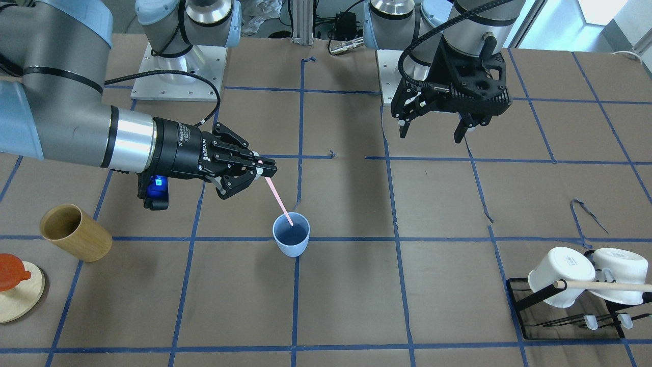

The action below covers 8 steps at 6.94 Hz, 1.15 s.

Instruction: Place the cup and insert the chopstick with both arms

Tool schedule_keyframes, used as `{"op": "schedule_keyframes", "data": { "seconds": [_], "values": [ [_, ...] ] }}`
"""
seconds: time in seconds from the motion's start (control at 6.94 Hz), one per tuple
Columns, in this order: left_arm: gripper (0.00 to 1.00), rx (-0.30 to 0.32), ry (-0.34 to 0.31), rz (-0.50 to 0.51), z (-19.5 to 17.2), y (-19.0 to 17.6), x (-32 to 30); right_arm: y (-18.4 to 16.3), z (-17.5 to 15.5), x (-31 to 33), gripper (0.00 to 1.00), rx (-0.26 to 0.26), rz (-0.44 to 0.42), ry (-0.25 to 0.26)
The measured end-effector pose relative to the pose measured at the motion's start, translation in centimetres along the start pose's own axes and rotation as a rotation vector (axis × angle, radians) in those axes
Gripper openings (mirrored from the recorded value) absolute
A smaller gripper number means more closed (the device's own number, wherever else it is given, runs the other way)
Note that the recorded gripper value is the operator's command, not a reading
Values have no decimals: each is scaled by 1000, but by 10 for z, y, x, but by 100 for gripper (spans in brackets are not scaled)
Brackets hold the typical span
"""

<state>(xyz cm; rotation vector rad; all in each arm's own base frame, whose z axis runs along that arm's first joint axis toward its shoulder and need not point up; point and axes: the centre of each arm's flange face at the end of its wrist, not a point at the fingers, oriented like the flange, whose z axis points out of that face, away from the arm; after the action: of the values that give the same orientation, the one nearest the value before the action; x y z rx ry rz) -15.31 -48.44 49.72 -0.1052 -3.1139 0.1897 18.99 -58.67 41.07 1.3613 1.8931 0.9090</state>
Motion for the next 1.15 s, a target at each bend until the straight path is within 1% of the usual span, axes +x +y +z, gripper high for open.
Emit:
{"op": "schedule_keyframes", "data": {
  "seconds": [0.14, 0.29, 0.43, 0.58, 0.86, 1.01, 1.15],
  "values": [
    [100, -1, 0, 0, 0, 0, 0, -6, 4, -3, 7, 6, -7, 1],
    [100, -1, 1, 0, 1, 0, 0, -11, 6, -5, 42, 10, -11, 1],
    [100, -1, 1, 1, 1, 0, 0, -13, 8, -6, 84, 13, -13, 1],
    [100, -2, 1, 1, 1, 0, 0, -14, 8, -6, 100, 15, -15, 0],
    [100, -3, 1, 1, 1, 0, 0, -13, 7, -6, 100, 27, -19, 2],
    [100, -3, 1, 1, 1, 0, 0, -12, 4, -6, 100, 65, -29, 7],
    [100, -3, 1, 1, 1, 0, 0, -7, -2, -7, 100, 136, -49, 10]
  ]
}}
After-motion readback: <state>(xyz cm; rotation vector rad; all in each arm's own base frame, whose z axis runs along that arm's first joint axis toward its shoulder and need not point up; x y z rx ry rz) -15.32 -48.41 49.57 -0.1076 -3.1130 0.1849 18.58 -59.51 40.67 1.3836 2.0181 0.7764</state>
